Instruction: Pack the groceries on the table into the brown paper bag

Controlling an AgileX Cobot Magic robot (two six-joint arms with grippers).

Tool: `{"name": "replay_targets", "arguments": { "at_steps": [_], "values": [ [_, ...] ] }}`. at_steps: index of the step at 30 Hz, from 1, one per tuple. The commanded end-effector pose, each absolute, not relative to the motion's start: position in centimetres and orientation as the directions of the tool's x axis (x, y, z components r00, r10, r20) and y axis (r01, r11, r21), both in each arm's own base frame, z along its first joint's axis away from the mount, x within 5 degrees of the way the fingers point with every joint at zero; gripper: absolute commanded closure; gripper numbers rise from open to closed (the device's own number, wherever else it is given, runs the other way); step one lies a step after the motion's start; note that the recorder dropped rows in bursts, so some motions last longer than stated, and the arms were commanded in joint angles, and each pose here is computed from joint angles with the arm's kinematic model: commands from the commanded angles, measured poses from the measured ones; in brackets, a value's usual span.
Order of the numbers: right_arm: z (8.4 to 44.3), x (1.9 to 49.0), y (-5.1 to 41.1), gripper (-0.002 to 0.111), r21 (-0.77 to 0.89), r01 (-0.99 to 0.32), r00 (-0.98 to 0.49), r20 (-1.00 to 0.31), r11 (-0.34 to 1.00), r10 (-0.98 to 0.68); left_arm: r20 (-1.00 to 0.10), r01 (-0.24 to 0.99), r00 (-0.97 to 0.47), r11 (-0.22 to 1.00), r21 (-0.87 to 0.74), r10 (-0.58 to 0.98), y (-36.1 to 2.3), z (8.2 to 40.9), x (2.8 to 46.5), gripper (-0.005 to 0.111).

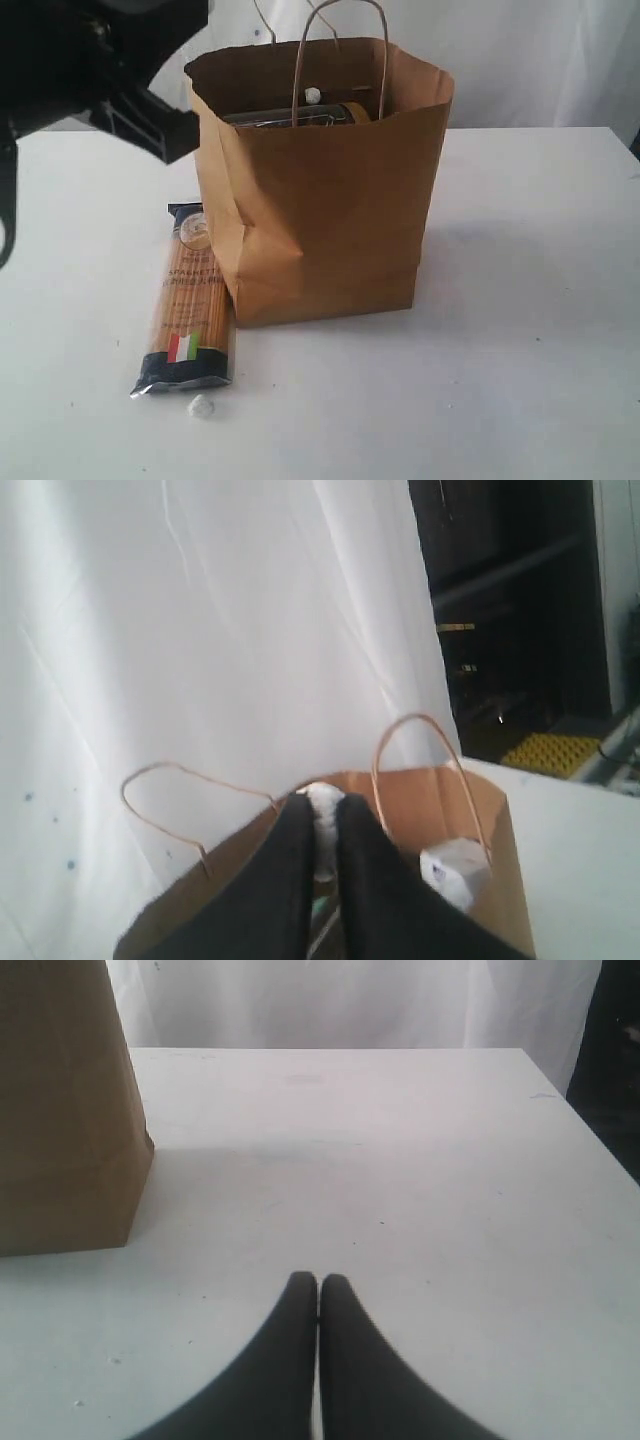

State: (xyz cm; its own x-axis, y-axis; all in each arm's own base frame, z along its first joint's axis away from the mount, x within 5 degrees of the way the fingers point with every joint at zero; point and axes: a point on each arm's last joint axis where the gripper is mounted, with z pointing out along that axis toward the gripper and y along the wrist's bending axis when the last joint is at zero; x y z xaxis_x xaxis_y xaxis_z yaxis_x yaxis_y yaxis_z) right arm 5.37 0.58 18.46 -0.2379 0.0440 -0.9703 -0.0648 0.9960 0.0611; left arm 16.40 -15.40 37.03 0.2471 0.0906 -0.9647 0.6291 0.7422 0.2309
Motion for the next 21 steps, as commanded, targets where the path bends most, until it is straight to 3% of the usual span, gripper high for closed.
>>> {"name": "replay_targets", "arguments": {
  "at_steps": [1,6,11,21],
  "values": [
    [18.5,5.4,0.6,0.108,0.06,-0.067,-0.229,-0.972,0.996,0.043,-0.958,0.607,0.284,0.767,0.21,0.037,-16.8,36.2,18.1,0.107],
    [18.5,5.4,0.6,0.108,0.06,-0.067,-0.229,-0.972,0.996,0.043,-0.955,0.599,0.265,0.753,0.271,0.133,-19.4,33.7,20.9,0.107],
    [18.5,5.4,0.6,0.108,0.06,-0.067,-0.229,-0.972,0.996,0.043,-0.955,0.596,0.255,0.753,0.277,0.15,-21.9,34.5,23.9,0.107],
    [18.5,5.4,0.6,0.108,0.06,-0.067,-0.229,-0.972,0.996,0.043,-0.961,0.609,0.119,0.746,0.268,0.249,-22.1,34.5,26.8,0.107]
  ]
}}
